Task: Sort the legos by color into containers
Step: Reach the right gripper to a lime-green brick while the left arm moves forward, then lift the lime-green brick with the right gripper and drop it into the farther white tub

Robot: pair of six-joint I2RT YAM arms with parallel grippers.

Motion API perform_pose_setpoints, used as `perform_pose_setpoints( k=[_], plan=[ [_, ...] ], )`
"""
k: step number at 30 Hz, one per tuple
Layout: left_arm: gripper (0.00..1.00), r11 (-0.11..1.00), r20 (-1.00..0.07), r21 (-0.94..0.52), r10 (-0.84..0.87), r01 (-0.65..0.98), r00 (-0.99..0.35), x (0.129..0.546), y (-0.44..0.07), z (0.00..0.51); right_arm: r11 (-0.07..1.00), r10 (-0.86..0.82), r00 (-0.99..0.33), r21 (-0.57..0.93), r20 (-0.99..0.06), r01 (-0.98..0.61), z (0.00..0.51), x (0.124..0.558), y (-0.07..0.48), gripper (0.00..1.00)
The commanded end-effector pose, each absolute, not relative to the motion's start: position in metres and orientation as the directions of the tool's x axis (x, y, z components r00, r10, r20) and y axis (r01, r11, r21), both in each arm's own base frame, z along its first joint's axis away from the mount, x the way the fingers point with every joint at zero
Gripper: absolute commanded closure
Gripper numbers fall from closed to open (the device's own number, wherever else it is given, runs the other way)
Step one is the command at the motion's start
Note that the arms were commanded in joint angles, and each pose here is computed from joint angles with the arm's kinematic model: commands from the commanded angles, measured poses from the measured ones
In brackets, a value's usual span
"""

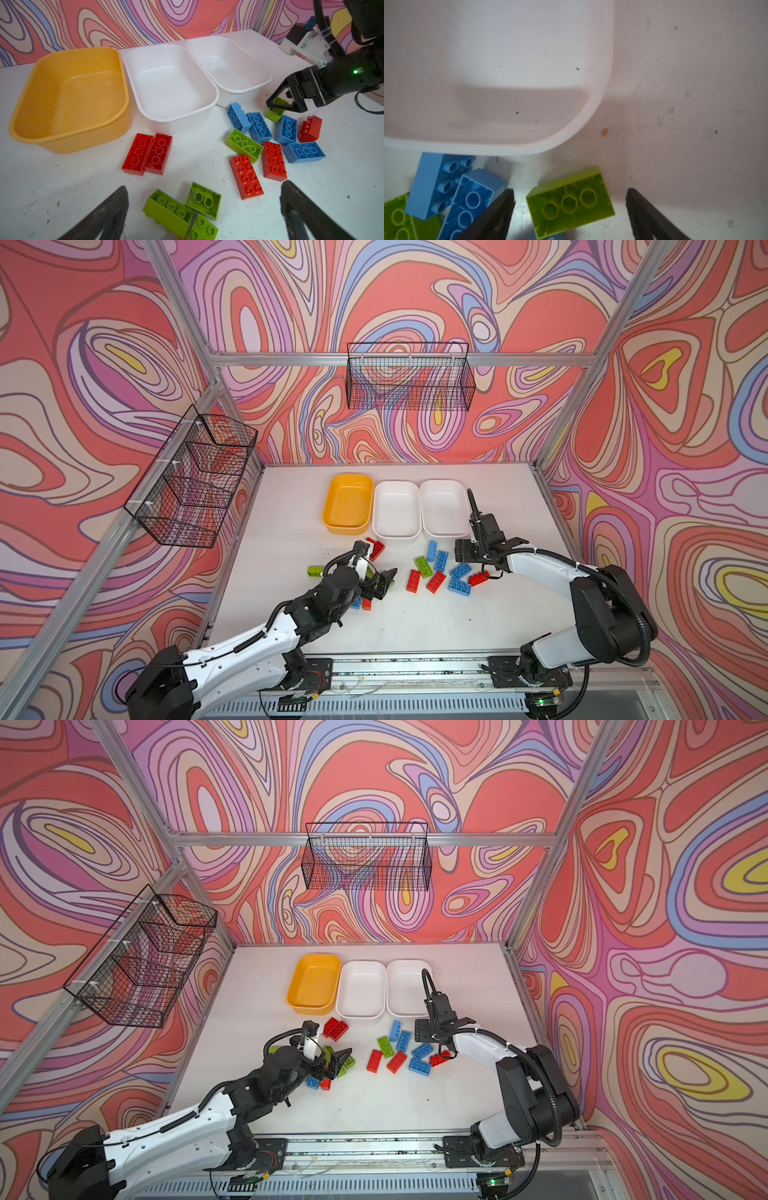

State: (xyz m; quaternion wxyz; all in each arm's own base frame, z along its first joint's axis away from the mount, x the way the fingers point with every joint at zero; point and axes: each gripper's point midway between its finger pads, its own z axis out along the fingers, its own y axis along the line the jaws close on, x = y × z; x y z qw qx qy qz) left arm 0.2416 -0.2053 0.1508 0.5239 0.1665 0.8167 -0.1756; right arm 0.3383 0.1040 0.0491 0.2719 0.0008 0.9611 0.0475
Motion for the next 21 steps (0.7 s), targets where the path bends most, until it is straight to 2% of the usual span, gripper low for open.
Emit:
perform_pose_setpoints(
  k=[1, 10, 16, 21],
  plan=[
    [0.0, 0.887, -0.912, -0.093, 0.106, 0.453, -0.395, 0.24, -0.203, 0.142, 0.994, 0.006, -0.864, 0.096, -0.503, -0.049, 0.047, 0.341, 0.113, 0.11],
    [0.0, 0.886, -0.911, -0.07, 0.13, 0.458, -0.391, 0.24, -0.201, 0.14, 0.993, -0.066, -0.902, 0.06, -0.427, -0.101, 0.028, 0.33, 0.128, 0.14],
    [0.0, 0.886, -0.913, -0.067, 0.131, 0.459, -0.387, 0.239, -0.2, 0.142, 0.995, -0.061, -0.908, 0.042, -0.415, -0.086, 0.023, 0.324, 0.125, 0.17],
    [0.0, 0.888, -0.913, -0.065, 0.131, 0.455, -0.386, 0.239, -0.199, 0.143, 0.997, -0.063, -0.91, 0.017, -0.409, -0.076, 0.02, 0.324, 0.12, 0.3]
  ],
)
